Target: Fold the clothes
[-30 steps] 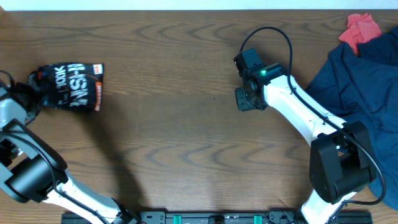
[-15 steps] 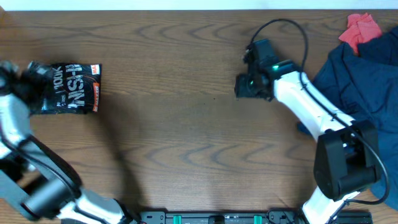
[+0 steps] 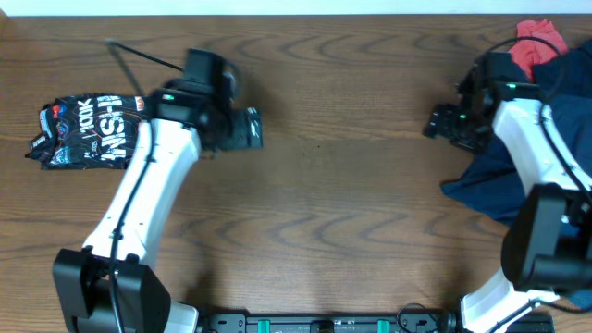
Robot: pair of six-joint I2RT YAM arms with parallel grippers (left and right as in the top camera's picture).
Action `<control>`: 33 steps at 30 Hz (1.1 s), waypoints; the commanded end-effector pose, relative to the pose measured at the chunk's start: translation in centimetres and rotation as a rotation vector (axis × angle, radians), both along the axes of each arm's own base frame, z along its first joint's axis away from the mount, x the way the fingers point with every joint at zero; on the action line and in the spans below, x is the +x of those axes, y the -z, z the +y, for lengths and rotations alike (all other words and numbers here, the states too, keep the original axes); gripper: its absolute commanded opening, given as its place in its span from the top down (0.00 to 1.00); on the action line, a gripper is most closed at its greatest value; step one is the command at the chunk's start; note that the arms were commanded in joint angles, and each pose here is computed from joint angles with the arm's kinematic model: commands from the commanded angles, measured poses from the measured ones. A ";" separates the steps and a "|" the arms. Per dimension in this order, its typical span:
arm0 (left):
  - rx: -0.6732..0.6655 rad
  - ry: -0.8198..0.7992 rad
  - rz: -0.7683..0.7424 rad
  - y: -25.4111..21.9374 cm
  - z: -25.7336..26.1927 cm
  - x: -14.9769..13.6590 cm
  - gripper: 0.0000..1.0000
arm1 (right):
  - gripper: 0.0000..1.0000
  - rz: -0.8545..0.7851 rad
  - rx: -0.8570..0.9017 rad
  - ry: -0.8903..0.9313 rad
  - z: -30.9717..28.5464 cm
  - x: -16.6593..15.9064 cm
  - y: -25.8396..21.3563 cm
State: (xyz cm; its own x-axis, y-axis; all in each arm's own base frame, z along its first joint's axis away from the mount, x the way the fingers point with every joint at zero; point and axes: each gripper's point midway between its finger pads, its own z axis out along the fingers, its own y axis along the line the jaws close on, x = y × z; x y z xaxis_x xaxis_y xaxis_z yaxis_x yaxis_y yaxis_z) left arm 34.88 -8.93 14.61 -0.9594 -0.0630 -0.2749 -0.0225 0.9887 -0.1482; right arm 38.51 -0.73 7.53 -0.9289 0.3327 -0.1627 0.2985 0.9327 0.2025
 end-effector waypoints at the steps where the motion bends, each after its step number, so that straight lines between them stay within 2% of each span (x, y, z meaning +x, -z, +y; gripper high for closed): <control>1: 0.155 -0.074 0.002 -0.7 2.3 -1.3 0.02 | 0.24 -0.089 -0.129 -0.012 -2.4 -1.0 -4.9; 4: 0.153 -0.069 -0.004 -2.3 2.6 -3.1 0.02 | 0.31 -0.142 -0.143 -0.067 -1.7 -3.0 -8.4; 9: 0.077 0.010 -0.157 -6.2 2.4 -6.4 0.02 | 0.31 -0.352 -0.167 -0.086 -0.4 -6.3 -14.2; 12: -0.003 0.037 -0.350 -8.7 2.1 -8.5 0.02 | 0.20 -0.546 -0.219 -0.134 0.8 -9.1 -16.9; 14: -0.058 0.005 -0.483 -10.1 2.3 -9.8 0.02 | 0.01 -0.653 -0.263 -0.136 1.0 -11.0 -17.7; 18: -0.127 -0.017 -0.744 -12.8 3.1 -12.3 0.02 | 0.01 -0.919 -0.297 -0.112 1.3 -14.3 -19.8; 20: -0.143 -0.019 -0.806 -13.7 3.5 -14.0 0.02 | 0.01 -0.969 -0.298 -0.101 1.1 -16.0 -20.1; 26: -0.165 -0.022 -0.893 -14.7 4.5 -18.1 0.02 | 0.01 -0.952 -0.297 -0.105 0.6 -21.0 -18.5; 33: -0.153 -0.020 -0.846 -13.4 4.9 -19.3 0.02 | 0.01 -0.755 -0.296 -0.136 0.3 -24.2 -13.9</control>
State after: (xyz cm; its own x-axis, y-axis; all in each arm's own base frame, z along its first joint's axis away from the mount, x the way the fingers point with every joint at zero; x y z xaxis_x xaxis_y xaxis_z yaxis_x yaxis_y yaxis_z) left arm 15.69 -3.98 28.48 -0.4162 -0.1747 -0.8923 0.1381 0.9578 -0.2519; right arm 14.58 -0.29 22.02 -0.5474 0.0823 -0.8328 0.0605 0.9964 0.0587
